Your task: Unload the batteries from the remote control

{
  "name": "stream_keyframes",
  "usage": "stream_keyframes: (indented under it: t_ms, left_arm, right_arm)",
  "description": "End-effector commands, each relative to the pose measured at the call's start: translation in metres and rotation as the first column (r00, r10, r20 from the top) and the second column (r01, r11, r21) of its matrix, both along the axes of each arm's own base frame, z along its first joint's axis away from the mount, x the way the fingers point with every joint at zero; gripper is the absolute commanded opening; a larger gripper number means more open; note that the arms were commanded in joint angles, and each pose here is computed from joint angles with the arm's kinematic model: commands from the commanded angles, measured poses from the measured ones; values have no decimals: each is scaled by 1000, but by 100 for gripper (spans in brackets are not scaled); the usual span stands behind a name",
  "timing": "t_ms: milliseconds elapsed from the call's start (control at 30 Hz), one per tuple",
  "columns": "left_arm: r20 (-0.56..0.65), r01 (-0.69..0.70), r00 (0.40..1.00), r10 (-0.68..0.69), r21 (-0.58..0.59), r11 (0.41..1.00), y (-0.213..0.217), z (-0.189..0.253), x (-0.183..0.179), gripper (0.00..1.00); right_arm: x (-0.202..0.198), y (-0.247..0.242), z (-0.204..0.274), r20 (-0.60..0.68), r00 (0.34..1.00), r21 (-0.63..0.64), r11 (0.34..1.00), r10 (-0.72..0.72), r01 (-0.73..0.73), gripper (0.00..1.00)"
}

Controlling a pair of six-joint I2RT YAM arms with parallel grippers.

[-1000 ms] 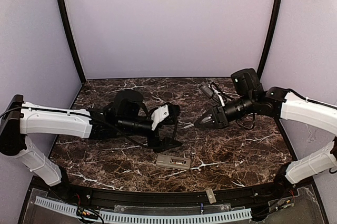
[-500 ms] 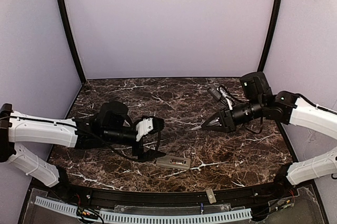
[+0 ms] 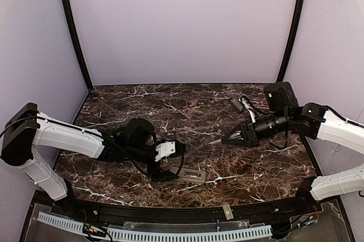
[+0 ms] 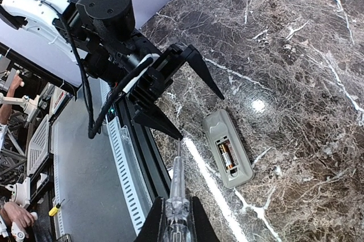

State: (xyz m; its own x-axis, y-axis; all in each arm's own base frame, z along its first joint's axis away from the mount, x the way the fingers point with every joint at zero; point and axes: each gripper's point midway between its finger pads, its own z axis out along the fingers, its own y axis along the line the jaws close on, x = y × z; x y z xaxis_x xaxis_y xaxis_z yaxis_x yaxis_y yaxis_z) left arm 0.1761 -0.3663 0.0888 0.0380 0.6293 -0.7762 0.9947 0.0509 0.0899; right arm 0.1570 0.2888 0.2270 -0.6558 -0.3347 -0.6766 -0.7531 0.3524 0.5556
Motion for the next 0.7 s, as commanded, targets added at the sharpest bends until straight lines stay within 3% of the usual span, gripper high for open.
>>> stream_keyframes:
  t_ms: [0,667]
  left_arm:
    - [10,56,998,-56,-8,998,-7,-5,-1,90]
    - [-10,153,988,-152,57,987,-23,-46,1,80]
  right_arm:
    - [-1,-3,-2,7,1000,-2,1000,-13,13,0]
    - [-7,-10,-11,13,1000,-21,1000,-7,7,0]
